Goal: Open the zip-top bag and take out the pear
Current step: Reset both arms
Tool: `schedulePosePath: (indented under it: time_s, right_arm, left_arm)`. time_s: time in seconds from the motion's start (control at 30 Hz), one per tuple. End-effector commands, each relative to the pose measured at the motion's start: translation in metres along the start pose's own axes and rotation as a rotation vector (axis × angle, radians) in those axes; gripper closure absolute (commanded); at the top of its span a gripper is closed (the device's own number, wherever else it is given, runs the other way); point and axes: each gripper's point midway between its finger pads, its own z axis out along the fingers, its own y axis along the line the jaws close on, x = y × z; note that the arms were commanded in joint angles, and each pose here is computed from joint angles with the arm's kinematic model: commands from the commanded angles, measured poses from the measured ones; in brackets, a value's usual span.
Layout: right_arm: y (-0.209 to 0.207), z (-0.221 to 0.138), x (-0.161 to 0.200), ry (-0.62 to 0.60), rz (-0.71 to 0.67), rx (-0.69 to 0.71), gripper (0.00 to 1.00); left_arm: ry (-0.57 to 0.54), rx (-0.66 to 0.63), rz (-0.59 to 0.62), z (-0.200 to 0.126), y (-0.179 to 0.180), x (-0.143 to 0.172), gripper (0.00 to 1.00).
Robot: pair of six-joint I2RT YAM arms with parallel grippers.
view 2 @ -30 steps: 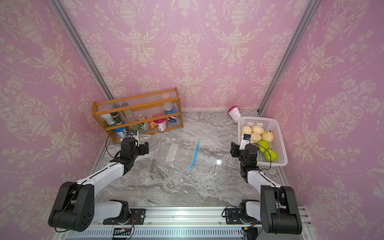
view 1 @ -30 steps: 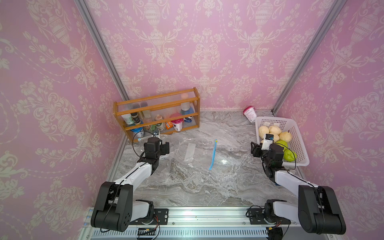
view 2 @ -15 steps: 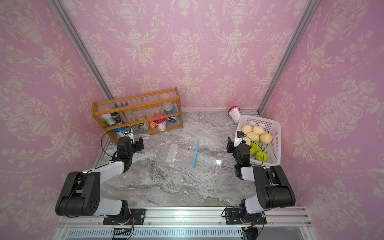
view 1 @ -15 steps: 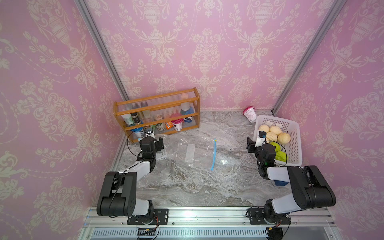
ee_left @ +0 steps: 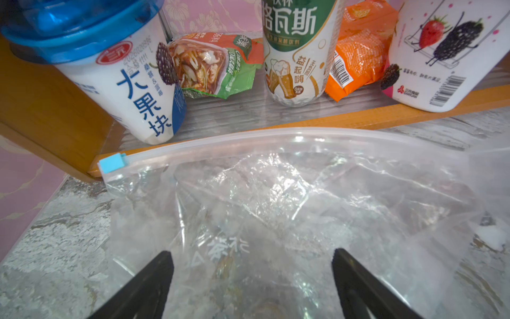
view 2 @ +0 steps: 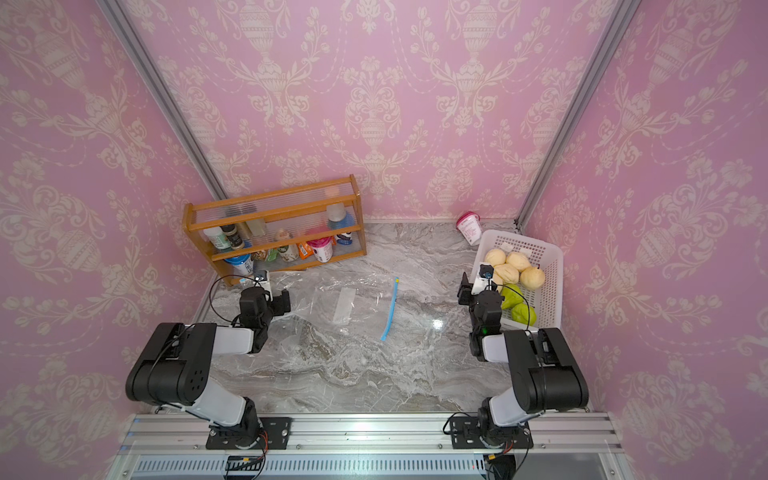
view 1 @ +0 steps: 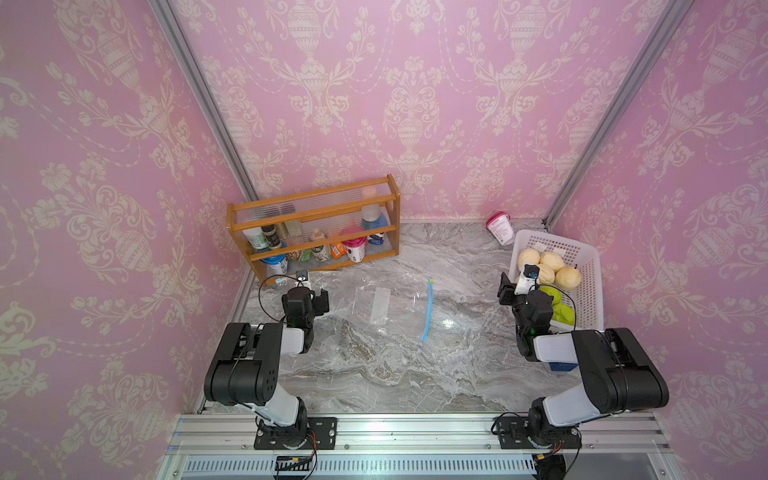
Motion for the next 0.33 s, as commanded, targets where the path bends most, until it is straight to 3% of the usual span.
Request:
schedulePosePath:
  time_s: [0.0, 0.13, 0.3]
  right_arm:
    - [-0.008, -0.012, 0.025, 0.038, -0.004, 0.039, 0.37]
    - [-0.006, 0.009, 0.033, 0.163, -0.013, 0.043, 0.37]
    - [-0.007, 0.008, 0.033, 0.155, 0.004, 0.024, 0.37]
  left_arm:
    - [-0.063, 0.016, -0.024, 0.0, -0.001, -0.013, 0.06]
    - [-0.062, 0.016, -0.023, 0.0, -0.001, -0.013, 0.06]
    - [-0.064, 0.015, -0.024, 0.0, 0.0, -0.013, 0.07]
